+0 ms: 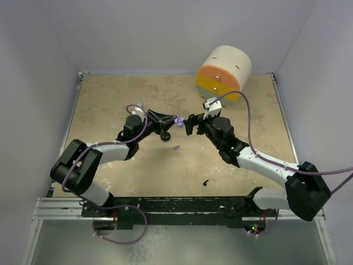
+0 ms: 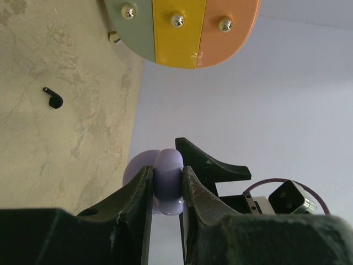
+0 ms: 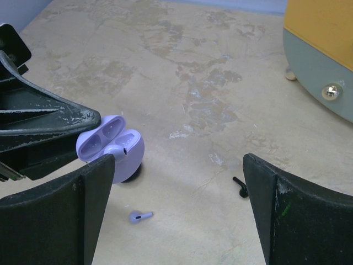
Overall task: Insert the wireless bluetooth earbuds into the charging case
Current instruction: Place the earbud in the charging case.
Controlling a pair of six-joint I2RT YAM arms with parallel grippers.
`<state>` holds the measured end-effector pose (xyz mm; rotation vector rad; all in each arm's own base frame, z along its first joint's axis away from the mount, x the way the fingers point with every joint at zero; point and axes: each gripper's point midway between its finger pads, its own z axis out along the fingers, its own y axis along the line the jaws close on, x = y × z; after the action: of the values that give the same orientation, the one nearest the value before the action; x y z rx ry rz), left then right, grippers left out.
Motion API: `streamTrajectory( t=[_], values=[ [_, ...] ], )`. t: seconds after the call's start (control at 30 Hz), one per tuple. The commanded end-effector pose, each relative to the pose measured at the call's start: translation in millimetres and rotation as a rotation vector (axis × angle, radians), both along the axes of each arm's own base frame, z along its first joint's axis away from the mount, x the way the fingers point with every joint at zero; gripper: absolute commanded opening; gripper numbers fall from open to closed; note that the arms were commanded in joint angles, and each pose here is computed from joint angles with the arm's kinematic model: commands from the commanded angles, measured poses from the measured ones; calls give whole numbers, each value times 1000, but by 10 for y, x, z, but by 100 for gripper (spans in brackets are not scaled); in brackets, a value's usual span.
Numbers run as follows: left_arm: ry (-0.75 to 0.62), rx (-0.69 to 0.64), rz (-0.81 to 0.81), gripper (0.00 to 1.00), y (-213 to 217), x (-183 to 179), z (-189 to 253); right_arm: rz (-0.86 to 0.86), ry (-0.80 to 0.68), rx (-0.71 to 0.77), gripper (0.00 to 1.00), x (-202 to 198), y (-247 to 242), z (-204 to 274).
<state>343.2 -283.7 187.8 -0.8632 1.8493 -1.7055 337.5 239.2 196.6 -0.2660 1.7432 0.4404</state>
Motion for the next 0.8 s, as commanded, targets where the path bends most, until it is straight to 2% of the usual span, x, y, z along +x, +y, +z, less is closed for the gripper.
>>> streamTrajectory(
  t=[0.0, 0.5, 0.77],
  values=[
    [-107, -26, -12, 0, -36, 35, 324, 7, -47, 38, 100, 16, 46, 185],
    [-111, -25, -16, 0, -68, 84, 339, 80, -56, 28, 100, -7, 193, 198],
    [-104, -18, -17, 0, -85, 114, 276, 70, -110, 76, 100, -58, 160, 488]
  ],
)
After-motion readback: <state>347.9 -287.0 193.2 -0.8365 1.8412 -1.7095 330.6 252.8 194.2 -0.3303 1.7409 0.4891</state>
